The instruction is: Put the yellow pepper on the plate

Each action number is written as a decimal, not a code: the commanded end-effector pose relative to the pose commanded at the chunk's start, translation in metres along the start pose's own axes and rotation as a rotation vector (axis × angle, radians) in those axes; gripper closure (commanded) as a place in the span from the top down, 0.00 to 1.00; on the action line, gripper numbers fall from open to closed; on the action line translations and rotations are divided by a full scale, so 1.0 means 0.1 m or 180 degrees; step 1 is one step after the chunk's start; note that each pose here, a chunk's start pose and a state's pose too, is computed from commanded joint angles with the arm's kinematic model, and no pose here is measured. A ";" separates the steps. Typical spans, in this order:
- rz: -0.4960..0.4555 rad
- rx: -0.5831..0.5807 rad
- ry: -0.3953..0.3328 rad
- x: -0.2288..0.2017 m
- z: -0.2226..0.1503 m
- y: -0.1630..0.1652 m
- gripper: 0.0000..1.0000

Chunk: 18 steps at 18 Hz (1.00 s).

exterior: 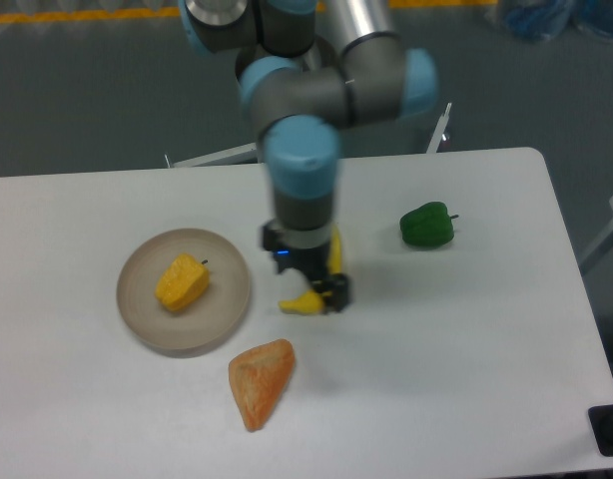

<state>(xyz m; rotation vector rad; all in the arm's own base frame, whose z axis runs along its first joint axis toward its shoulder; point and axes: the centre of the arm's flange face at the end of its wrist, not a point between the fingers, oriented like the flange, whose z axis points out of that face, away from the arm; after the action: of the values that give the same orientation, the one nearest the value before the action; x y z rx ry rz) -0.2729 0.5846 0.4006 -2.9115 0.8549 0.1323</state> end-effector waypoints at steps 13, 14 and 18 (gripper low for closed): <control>0.0221 -0.0311 0.0196 -0.41 0.58 0.22 1.00; 0.0245 -0.0313 0.0207 -0.41 0.58 0.22 1.00; 0.0274 -0.0318 0.0247 -0.43 0.66 0.22 1.00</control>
<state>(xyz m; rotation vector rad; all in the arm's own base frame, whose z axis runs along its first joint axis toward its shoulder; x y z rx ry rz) -0.3243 0.5977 0.3383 -2.9905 1.0151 0.0710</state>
